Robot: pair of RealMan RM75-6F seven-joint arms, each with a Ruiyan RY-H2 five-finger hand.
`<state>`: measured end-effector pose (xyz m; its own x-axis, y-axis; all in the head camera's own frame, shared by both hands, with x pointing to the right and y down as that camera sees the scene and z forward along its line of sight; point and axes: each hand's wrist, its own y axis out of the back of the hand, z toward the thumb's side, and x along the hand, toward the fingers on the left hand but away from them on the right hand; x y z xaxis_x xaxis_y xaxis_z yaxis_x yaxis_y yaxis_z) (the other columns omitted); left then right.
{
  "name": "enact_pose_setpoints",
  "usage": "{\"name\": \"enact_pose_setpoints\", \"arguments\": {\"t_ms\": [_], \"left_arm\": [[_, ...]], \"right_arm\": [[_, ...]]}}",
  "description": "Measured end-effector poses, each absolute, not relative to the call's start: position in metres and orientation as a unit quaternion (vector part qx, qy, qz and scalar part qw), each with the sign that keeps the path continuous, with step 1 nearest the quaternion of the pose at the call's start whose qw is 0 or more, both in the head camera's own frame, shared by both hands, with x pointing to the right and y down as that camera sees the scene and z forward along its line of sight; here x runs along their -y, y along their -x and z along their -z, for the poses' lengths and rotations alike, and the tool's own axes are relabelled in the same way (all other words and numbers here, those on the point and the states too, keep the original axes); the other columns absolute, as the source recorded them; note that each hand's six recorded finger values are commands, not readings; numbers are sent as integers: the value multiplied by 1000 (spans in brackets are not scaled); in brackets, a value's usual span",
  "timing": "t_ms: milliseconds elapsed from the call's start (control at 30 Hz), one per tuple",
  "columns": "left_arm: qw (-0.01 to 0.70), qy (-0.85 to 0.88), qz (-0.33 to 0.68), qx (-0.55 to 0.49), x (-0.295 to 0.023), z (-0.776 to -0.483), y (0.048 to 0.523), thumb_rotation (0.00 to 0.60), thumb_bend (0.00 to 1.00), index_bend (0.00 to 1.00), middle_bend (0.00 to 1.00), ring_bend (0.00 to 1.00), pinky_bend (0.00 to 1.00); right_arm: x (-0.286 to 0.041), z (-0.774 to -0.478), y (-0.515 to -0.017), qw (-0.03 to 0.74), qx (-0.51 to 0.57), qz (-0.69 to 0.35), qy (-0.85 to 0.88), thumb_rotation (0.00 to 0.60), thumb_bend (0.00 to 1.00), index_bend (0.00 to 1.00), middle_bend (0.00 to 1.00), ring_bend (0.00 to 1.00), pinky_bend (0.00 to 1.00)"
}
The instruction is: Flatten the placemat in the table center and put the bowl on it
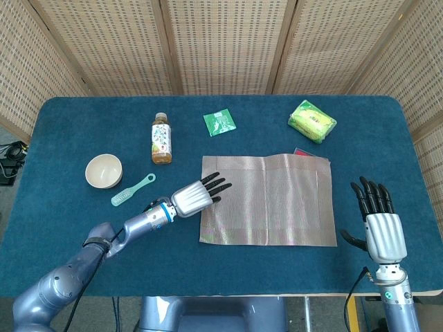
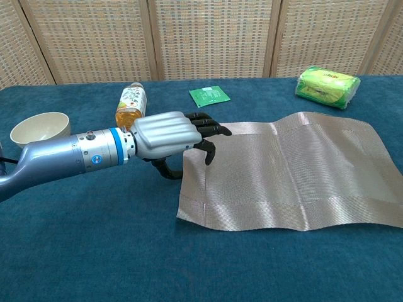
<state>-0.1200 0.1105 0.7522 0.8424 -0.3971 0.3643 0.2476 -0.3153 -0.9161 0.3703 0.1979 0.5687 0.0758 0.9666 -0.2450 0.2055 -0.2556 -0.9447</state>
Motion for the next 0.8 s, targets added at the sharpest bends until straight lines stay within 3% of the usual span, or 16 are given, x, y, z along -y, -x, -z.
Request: {"name": "enact_pose_setpoints", "arguments": {"t_ms": [533,800], "left_arm": [[566,772,281,-65,-114,-755,115,600,440,533,0,0,0],[566,772,281,-67,-116,-755,114,600,445,722,0,0,0]], "right_arm": [[-199,-563,-368,388,474,-482,626,600,0,53,0,0,0],[-199,-560,-367,386,479,-476,629,600,0,53,0,0,0]]}}
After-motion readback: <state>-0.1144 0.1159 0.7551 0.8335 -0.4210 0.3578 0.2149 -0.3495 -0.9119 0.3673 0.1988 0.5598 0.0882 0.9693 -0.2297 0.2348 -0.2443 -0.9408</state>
